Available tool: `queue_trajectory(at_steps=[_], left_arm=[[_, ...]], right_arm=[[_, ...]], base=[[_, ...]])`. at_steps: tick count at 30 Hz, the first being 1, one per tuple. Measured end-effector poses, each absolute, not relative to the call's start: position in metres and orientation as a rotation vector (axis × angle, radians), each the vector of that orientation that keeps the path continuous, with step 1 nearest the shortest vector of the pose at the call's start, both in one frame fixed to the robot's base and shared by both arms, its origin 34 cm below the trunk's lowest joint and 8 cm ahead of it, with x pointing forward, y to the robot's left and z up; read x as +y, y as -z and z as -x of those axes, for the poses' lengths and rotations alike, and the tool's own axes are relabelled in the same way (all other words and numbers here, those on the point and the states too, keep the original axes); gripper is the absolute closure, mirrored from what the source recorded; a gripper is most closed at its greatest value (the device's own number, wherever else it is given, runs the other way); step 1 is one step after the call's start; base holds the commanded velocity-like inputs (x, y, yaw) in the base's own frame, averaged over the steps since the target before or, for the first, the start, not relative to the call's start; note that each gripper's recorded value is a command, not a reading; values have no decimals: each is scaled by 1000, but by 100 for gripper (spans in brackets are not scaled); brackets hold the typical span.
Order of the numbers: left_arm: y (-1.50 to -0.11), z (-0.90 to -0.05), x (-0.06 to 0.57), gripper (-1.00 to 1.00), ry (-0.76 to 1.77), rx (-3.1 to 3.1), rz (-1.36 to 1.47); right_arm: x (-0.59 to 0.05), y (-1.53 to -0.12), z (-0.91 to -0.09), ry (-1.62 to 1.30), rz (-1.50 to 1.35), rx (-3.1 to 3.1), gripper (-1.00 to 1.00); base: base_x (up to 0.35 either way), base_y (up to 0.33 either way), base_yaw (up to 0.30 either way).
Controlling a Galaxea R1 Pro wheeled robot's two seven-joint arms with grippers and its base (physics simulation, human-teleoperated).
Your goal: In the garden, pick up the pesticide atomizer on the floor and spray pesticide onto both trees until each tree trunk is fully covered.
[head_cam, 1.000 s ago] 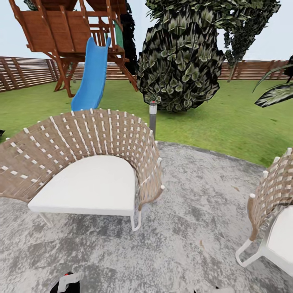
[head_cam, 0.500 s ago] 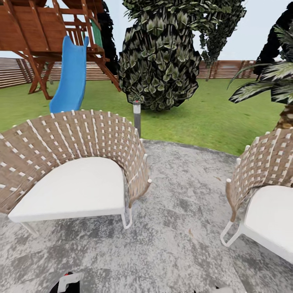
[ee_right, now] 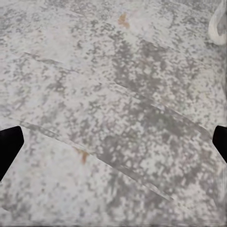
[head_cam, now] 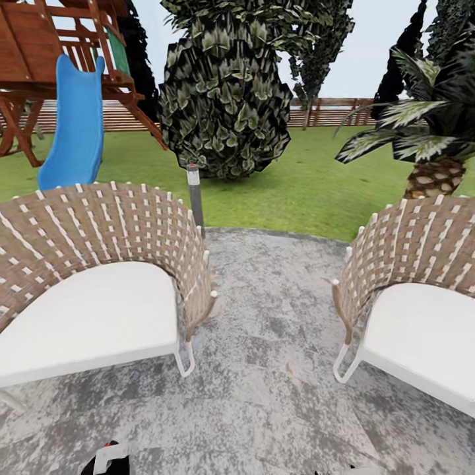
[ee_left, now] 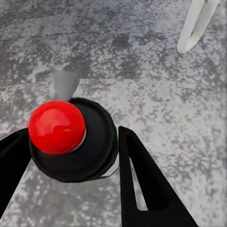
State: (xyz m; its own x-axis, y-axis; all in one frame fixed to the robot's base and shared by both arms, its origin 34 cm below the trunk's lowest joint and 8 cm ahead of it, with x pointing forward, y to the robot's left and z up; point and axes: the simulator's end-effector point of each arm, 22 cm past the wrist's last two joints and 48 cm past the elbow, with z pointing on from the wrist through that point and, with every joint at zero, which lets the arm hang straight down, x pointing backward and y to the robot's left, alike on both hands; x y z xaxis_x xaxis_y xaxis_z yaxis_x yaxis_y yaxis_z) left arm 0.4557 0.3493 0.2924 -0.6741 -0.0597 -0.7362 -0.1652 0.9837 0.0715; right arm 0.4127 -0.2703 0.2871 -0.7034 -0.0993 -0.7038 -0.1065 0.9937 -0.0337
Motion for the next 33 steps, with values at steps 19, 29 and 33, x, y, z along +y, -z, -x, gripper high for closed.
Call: queue_trajectory(at_steps=[19,29,33], left_arm=[[-293,-456,350,100,-168,2309,164],[-293,-456,350,100,-167,2309,163],[-293,-456,350,100,-167,2309,162]], right_arm=[[-270,-287,-413,-14,144,2355,-100],[-270,-287,-413,-13,144,2355,-100],[-270,-287,-413,-13,144,2355,-100]], base=[[-78,220,-264],[0,8,-264],[0,0,-264]])
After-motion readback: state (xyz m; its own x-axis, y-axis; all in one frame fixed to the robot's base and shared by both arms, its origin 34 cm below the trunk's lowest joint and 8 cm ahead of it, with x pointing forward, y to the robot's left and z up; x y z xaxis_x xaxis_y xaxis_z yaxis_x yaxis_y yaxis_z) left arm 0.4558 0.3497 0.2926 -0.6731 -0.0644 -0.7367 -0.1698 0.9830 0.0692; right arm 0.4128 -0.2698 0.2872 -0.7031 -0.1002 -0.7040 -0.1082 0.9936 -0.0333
